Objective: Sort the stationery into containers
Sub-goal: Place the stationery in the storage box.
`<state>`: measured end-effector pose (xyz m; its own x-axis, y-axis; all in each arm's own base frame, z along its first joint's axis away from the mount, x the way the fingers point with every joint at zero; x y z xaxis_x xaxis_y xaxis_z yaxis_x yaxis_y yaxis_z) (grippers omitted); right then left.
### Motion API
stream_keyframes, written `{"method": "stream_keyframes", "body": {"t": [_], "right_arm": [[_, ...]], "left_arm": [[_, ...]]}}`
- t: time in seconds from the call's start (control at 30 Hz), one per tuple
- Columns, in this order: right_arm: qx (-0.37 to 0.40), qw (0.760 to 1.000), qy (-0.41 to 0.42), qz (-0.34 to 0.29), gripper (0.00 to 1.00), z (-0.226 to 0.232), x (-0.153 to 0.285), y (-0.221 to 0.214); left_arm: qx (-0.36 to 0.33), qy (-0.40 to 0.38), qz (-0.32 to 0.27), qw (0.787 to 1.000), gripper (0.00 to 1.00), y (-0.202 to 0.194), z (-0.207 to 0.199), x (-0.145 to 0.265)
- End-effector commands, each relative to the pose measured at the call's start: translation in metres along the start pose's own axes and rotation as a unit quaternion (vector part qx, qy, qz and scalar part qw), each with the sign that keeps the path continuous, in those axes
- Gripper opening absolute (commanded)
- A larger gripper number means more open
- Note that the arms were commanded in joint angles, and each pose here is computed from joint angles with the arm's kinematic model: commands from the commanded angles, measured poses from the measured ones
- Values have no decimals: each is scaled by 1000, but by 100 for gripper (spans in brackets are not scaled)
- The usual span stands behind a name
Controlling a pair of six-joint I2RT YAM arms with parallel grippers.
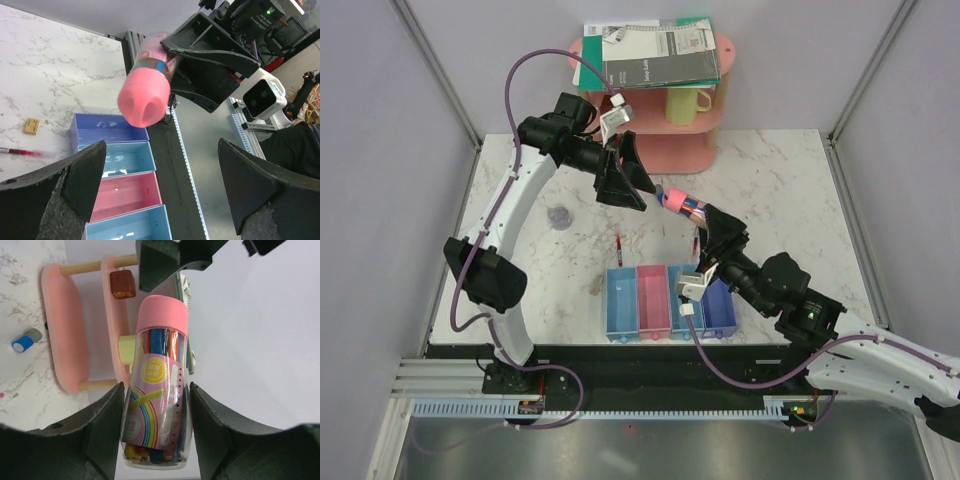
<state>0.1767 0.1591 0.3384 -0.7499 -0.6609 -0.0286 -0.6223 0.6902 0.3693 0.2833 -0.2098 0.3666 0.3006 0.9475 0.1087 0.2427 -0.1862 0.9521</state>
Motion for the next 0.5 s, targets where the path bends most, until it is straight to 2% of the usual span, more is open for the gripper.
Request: {"method": "stream_keyframes", "body": {"t": [0.0, 0.47], "right_arm": [[-2, 996, -89, -18, 0, -30, 9, 14], [-9, 994, -102, -35, 0, -20, -1, 32]], "left_arm": [[-23, -40, -30, 998, 100, 14, 1, -6], [-23, -66, -30, 997, 100, 20, 9, -23]]}}
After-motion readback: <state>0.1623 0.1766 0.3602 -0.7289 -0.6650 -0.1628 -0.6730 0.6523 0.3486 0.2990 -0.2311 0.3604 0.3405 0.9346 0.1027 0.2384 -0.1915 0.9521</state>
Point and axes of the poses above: each gripper's point midway between its finger pads, its own x axis back along the fingers, its own z axis along the line the jaws close on, y = z × x, the point moved 8 cm from there along x, back along the fingers, and after that the axes turned 13 degrees about -x, right-handed, at the moved point
